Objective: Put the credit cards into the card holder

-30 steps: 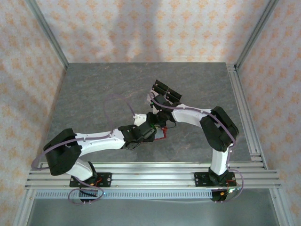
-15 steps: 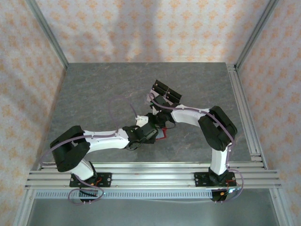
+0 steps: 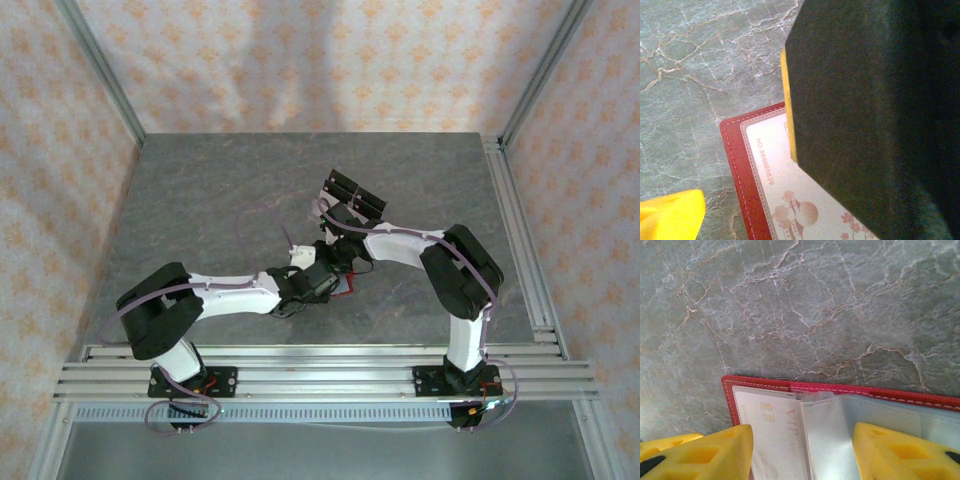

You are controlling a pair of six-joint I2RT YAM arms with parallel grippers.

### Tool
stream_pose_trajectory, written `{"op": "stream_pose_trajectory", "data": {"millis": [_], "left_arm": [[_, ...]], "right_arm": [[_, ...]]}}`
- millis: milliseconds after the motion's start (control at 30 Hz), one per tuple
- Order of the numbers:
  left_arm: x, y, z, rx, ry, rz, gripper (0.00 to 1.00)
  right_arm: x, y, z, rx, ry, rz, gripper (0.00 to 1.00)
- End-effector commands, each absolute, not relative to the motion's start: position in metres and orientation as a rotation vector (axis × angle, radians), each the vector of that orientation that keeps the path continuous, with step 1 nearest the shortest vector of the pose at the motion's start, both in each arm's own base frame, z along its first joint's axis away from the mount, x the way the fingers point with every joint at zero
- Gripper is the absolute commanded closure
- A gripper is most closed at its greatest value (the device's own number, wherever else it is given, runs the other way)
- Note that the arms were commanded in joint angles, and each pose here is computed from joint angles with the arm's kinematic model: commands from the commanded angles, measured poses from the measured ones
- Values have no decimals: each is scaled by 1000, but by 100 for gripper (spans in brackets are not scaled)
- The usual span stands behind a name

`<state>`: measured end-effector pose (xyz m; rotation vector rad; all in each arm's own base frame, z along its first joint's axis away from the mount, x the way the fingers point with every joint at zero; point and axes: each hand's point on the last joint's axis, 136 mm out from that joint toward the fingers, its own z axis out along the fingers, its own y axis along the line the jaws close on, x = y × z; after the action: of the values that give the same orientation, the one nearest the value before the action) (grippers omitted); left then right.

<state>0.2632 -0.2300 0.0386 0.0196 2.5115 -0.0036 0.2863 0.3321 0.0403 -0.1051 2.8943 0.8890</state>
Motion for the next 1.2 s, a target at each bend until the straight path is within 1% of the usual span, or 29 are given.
{"op": "stream_pose_trajectory", "data": {"millis": [0,267,467,933,1167], "left_arm": [[252,-230,18,86,2563,20,0],[246,-222,11,75,2571,25,0],[246,-222,11,74,2569,25,0],[246,-222,11,74,2570,26,0],[246,-221,11,75,2570,30,0]], "right_arm": [[288,345,56,-140,2855,943,44],[312,336,81,-43,2782,953,44],[320,322,91,-8,2755,940,44],[310,289,67,10,2798,784,44],[306,288,51,-8,2837,757,44]]}}
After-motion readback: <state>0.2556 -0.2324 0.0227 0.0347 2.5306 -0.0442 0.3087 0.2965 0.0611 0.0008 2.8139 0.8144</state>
